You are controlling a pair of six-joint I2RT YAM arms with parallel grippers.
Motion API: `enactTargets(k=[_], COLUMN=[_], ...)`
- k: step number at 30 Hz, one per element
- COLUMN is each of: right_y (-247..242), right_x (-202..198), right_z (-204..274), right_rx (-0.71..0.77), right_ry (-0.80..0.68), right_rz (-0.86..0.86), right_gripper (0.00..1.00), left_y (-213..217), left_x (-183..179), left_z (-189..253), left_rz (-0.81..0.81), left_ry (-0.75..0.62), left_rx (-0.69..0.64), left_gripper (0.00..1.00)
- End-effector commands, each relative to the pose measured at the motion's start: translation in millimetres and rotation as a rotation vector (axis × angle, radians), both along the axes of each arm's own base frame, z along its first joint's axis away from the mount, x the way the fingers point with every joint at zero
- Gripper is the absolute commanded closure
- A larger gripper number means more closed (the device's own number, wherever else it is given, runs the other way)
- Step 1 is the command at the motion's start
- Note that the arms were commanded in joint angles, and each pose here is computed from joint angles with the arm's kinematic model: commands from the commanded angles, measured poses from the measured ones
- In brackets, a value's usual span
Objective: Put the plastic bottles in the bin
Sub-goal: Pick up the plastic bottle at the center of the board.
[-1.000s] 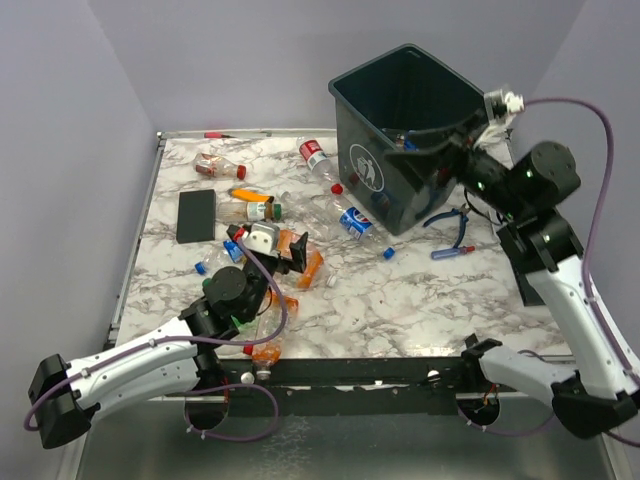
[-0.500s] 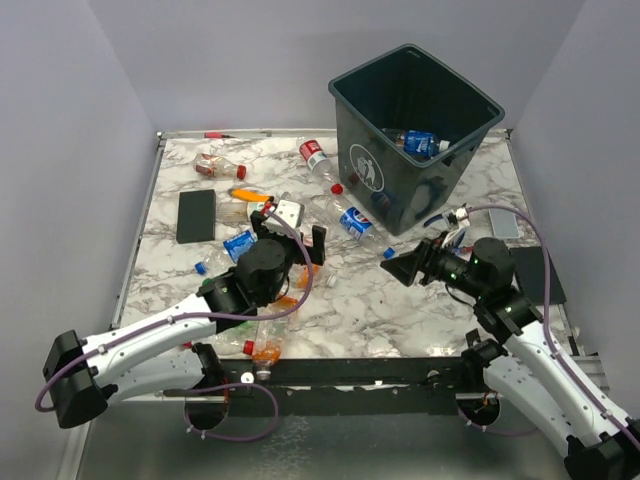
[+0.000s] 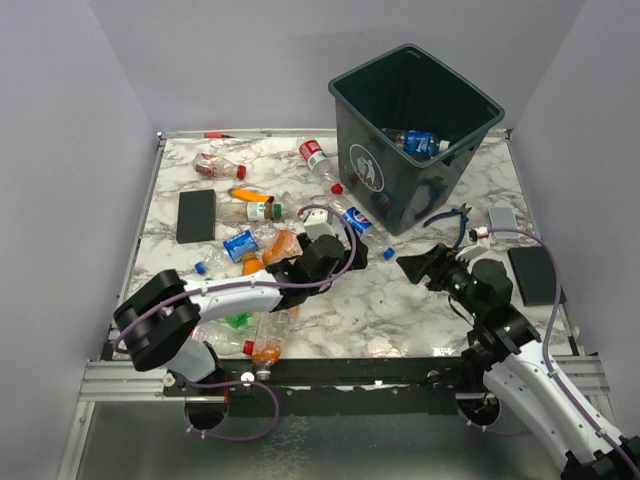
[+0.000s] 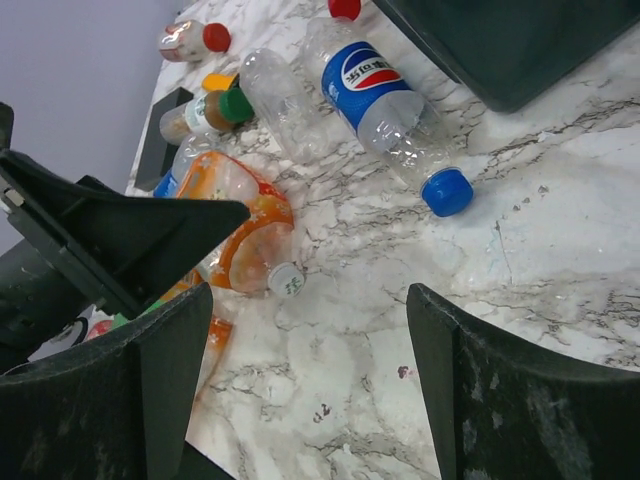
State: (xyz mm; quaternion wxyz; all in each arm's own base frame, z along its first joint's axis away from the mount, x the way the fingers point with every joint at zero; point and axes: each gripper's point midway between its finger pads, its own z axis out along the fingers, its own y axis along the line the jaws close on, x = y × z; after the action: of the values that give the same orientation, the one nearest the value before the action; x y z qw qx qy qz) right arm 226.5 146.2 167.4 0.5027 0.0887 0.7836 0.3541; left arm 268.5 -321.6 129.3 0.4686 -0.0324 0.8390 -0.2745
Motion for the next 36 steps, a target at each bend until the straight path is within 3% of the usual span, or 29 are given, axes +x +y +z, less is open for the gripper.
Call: enactTargets(k=[1, 7, 25, 36], right_y=[-10, -14, -22, -27], right_x=[2, -5, -19, -17], right_z=[1, 15, 54, 54], right_rx=[0.011, 0.049, 0.037, 0.026], right_ry=[0.017, -0.019, -0.094, -0.1], right_rz=[-0.072, -0.082, -0.073, -0.098], right_gripper=[0.18, 0.18, 0.18, 0.18], left_y=[-35, -64, -63, -52], left_x=[34, 60, 97, 96], left_z=[33, -3, -80, -113], left_rz=[0.131, 0.2, 0.404, 0.444], left_ry=[-0.018, 0.1, 0.312, 0.351], left_rx=[-0.246, -0.298, -0.165, -0.083], left_gripper=[0.01, 0.01, 0.03, 0.22])
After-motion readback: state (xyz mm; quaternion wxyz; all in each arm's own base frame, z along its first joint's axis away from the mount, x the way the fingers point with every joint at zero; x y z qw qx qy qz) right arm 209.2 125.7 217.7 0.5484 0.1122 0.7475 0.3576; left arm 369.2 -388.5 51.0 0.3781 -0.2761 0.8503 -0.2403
